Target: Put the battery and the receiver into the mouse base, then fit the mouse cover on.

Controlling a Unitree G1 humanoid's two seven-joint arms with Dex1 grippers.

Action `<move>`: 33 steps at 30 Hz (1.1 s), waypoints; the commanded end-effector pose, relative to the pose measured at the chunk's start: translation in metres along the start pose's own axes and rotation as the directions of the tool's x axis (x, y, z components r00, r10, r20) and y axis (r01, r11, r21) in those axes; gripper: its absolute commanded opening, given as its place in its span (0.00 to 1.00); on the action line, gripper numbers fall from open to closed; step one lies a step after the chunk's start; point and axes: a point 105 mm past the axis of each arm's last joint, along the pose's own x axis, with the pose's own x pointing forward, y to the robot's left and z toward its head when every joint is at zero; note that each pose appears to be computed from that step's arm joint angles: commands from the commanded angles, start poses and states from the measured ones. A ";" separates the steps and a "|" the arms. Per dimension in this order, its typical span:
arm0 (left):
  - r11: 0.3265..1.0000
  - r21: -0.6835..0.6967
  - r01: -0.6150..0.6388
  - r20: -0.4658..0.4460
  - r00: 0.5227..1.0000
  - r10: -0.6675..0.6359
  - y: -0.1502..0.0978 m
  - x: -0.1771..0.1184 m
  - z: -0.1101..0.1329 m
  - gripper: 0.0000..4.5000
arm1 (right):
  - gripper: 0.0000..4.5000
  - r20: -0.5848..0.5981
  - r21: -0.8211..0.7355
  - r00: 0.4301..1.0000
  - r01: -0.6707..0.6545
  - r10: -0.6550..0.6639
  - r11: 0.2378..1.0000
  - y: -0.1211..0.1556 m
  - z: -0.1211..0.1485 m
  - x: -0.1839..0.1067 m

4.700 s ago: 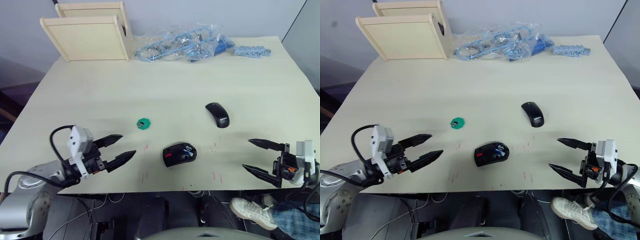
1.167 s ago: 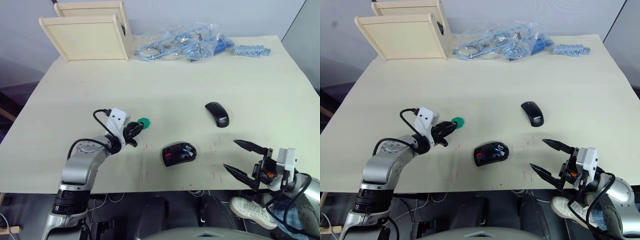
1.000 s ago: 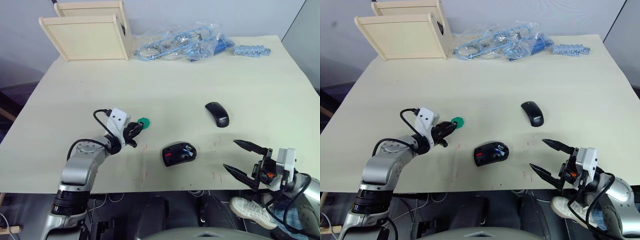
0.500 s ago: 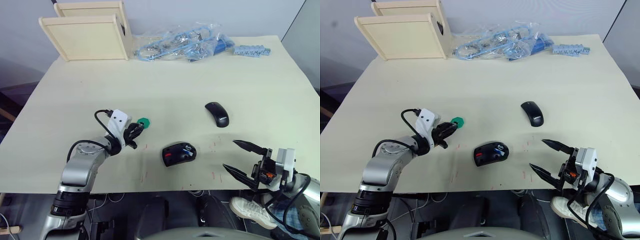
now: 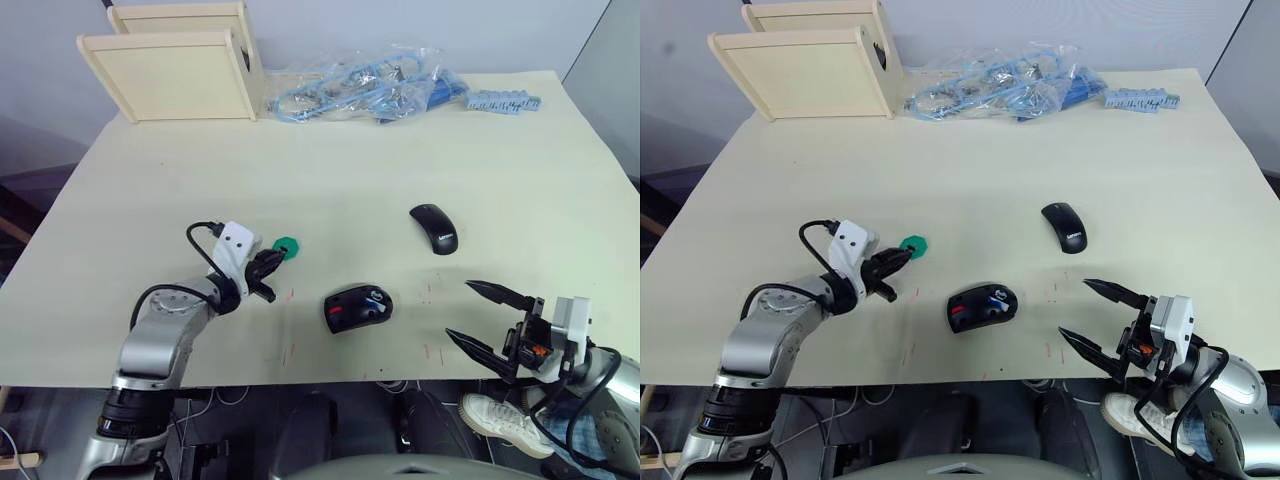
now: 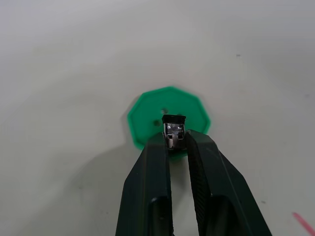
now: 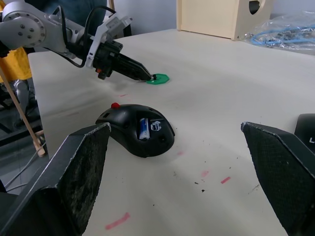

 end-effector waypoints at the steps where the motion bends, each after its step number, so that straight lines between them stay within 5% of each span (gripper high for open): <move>1: 0.997 0.050 0.062 0.082 0.994 -0.066 0.004 -0.015 0.033 0.00 | 1.00 0.048 -0.012 0.998 -0.029 0.029 1.000 0.002 0.017 0.008; 15: 0.917 0.205 0.344 0.034 0.933 -0.358 -0.010 -0.041 0.077 0.00 | 1.00 0.005 0.040 0.999 -0.048 0.048 0.998 -0.005 0.044 0.037; 22: 0.802 0.308 0.512 -0.009 0.844 -0.536 -0.036 -0.033 0.091 0.00 | 1.00 -0.079 0.232 0.992 -0.082 0.103 0.969 -0.012 0.065 0.061; 33: 0.656 0.480 0.583 -0.045 0.763 -0.645 -0.066 -0.005 0.109 0.00 | 1.00 -0.293 0.509 0.935 -0.024 0.200 0.860 -0.027 0.060 0.112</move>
